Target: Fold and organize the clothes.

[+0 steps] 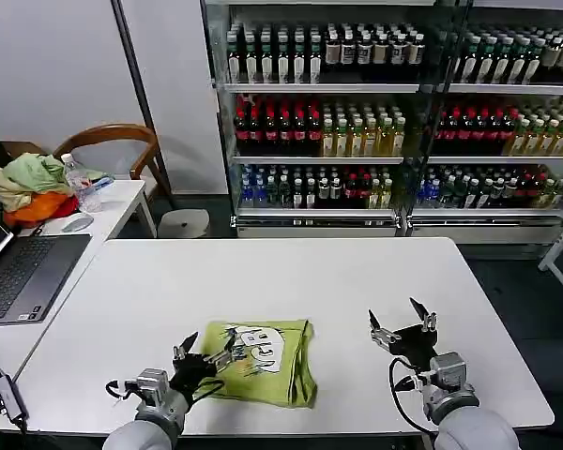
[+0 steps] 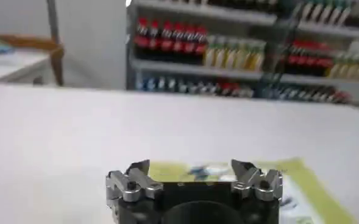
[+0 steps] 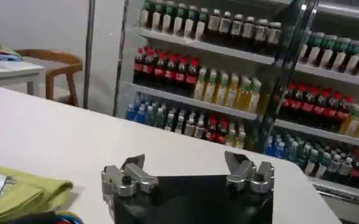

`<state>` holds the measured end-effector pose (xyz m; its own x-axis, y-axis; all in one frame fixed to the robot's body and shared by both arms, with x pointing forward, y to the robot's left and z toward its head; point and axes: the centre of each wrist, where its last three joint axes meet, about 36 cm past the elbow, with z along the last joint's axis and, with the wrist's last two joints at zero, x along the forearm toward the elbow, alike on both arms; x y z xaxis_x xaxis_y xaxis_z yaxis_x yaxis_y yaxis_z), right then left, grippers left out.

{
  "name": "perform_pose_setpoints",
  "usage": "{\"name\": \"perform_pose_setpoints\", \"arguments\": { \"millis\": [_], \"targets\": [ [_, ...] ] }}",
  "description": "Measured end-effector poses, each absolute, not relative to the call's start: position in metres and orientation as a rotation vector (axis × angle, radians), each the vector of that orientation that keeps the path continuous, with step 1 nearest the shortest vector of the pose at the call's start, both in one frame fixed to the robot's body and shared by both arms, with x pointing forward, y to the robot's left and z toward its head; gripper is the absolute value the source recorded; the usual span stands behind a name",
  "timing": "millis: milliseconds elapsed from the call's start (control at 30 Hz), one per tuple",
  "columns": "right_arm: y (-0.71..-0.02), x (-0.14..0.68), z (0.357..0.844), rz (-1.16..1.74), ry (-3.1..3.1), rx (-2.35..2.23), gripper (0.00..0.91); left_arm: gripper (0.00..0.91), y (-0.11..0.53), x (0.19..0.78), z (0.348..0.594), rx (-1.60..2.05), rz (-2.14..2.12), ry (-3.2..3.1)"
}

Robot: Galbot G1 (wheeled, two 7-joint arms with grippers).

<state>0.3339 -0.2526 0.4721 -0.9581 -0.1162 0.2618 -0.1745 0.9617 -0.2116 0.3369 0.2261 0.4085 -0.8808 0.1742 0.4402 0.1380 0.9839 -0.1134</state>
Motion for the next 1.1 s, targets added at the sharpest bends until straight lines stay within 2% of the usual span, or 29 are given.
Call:
{"name": "perform_pose_setpoints", "arguments": {
  "millis": [167,200,233,733,1100],
  "targets": [
    [-0.253,0.334,0.471,0.336,-2.866,0.210,0.907,0.907,0.232,0.342,0.397,-0.160,0.086,-2.614],
    [-0.253,0.334,0.471,0.335,-2.866,0.210,0.907,0.232,0.233,0.342,0.395,-0.152,0.083,-2.605],
    [-0.253,0.335,0.471,0.334,-2.867,0.210,0.907,0.050,0.234,0.342,0.393,-0.147,0.081,-2.597],
    [-0.254,0.336,0.470,0.334,-2.866,0.205,0.907,0.040,0.230,0.339,0.383,-0.141,0.104,-2.562],
    [-0.251,0.338,0.468,0.335,-2.864,0.211,0.907,0.030,0.227,0.340,0.385,-0.189,0.128,-2.575]
  ]
}}
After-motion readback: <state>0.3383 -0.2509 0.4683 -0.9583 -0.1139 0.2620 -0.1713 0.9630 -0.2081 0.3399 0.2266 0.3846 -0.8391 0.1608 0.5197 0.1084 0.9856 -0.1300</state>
